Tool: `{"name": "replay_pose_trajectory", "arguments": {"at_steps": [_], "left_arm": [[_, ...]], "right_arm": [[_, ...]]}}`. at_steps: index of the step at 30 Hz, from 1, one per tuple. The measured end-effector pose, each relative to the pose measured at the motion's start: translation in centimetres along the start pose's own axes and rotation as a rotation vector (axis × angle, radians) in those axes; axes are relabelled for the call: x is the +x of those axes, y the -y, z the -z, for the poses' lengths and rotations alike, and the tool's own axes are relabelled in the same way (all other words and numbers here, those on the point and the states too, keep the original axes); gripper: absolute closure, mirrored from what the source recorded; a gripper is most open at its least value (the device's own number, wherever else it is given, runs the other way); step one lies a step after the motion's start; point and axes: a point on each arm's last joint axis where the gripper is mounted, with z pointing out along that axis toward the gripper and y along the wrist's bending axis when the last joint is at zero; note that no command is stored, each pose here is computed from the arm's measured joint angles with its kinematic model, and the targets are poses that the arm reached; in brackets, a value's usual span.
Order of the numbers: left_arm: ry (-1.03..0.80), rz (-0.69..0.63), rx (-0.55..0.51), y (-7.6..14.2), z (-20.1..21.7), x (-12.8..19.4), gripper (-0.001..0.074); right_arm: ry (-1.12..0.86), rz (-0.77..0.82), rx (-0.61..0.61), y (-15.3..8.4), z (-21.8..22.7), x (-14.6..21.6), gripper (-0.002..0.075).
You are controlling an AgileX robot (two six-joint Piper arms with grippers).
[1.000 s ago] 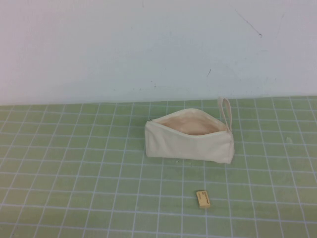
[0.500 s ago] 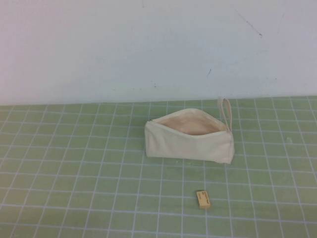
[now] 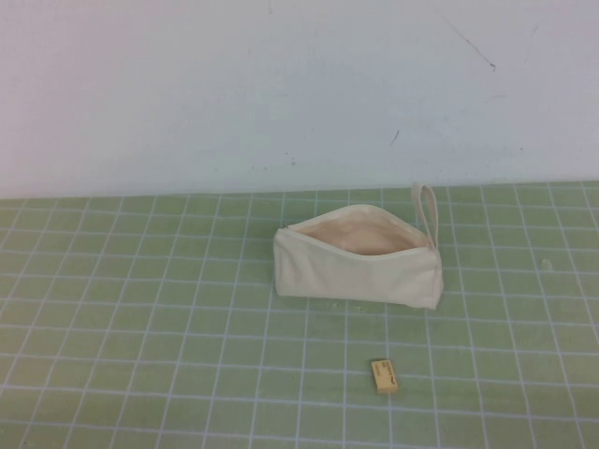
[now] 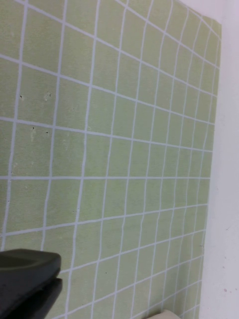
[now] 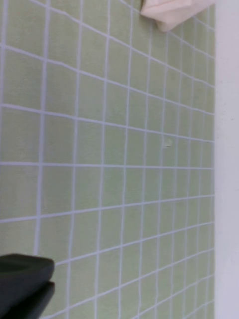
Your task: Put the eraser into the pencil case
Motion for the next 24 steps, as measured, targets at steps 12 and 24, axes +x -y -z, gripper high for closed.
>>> {"name": "replay_pose_trajectory", "arguments": {"at_steps": [12,24], "left_arm": [[0.0,0.0,0.0,0.0,0.0,0.0,0.0736],[0.0,0.0,0.0,0.0,0.0,0.0,0.0736]], "right_arm": [[0.668,0.0,0.0,0.0,1.9,-5.6,0.0727],[0.844,-0.035,0.019,0.4,5.5,-10.6,0.0727]]}}
